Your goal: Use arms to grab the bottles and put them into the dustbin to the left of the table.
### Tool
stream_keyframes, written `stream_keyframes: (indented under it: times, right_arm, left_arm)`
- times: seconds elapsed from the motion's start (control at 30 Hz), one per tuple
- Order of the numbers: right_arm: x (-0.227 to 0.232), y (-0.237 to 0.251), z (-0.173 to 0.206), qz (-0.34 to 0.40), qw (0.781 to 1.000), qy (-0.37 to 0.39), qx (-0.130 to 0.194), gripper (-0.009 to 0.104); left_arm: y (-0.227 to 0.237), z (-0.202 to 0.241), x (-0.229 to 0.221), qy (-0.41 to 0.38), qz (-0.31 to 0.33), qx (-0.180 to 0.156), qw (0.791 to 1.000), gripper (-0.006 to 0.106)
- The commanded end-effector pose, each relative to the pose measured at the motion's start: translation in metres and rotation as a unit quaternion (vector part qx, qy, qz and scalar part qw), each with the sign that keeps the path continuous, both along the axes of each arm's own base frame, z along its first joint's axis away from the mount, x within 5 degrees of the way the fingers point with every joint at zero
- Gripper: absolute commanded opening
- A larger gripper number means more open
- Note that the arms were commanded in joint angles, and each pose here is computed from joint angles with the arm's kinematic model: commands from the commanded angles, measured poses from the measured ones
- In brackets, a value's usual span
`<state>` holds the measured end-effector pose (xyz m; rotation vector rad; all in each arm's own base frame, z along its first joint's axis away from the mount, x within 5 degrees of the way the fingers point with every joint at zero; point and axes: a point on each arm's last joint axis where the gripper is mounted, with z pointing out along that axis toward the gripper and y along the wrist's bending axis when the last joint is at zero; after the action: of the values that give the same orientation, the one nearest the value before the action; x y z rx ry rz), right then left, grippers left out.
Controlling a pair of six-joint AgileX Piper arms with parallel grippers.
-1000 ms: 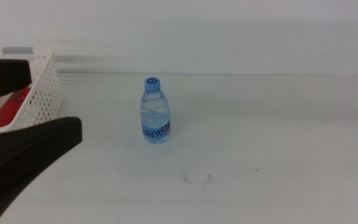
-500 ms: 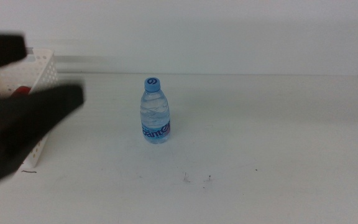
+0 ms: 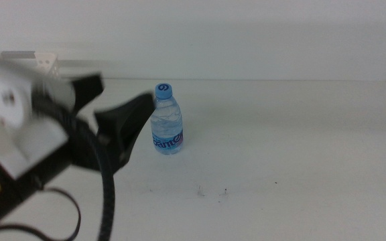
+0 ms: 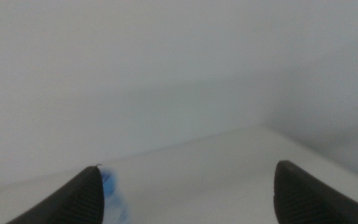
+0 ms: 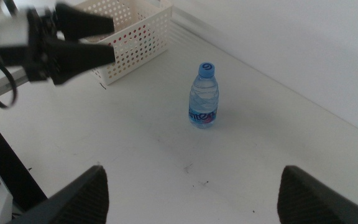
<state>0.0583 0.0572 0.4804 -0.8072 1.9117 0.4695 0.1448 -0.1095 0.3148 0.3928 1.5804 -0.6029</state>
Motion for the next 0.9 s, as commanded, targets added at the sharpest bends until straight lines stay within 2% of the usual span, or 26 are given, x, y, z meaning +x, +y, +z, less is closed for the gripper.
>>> stream_keyframes:
  times: [0.0, 0.1, 0.27, 0.57, 0.67, 0.87]
  right_arm:
    - [-0.002, -0.001, 0.003, 0.001, 1.0, -0.008, 0.004, 0.093]
    - [-0.002, -0.001, 0.003, 0.001, 1.0, -0.008, 0.004, 0.093]
    - [-0.002, -0.001, 0.003, 0.001, 1.0, -0.008, 0.004, 0.093]
    - [-0.002, -0.001, 0.003, 0.001, 1.0, -0.008, 0.004, 0.093]
    - [-0.002, -0.001, 0.003, 0.001, 1.0, -0.008, 0.004, 0.093]
    - [-0.002, -0.001, 0.003, 0.001, 1.0, -0.008, 0.004, 0.093]
  left_arm:
    - [0.01, -0.022, 0.001, 0.009, 0.029, -0.014, 0.999, 0.094]
    - [0.028, -0.06, -0.001, 0.031, 0.072, 0.009, 0.997, 0.094]
    - [0.034, -0.082, 0.004, 0.047, 0.084, 0.062, 0.993, 0.094]
    - [0.016, -0.106, 0.034, 0.038, 0.072, 0.032, 0.996, 0.094]
    - [0.012, -0.117, 0.04, 0.044, 0.072, 0.035, 0.996, 0.094]
    - [0.007, -0.135, 0.052, 0.038, 0.079, 0.018, 0.996, 0.094]
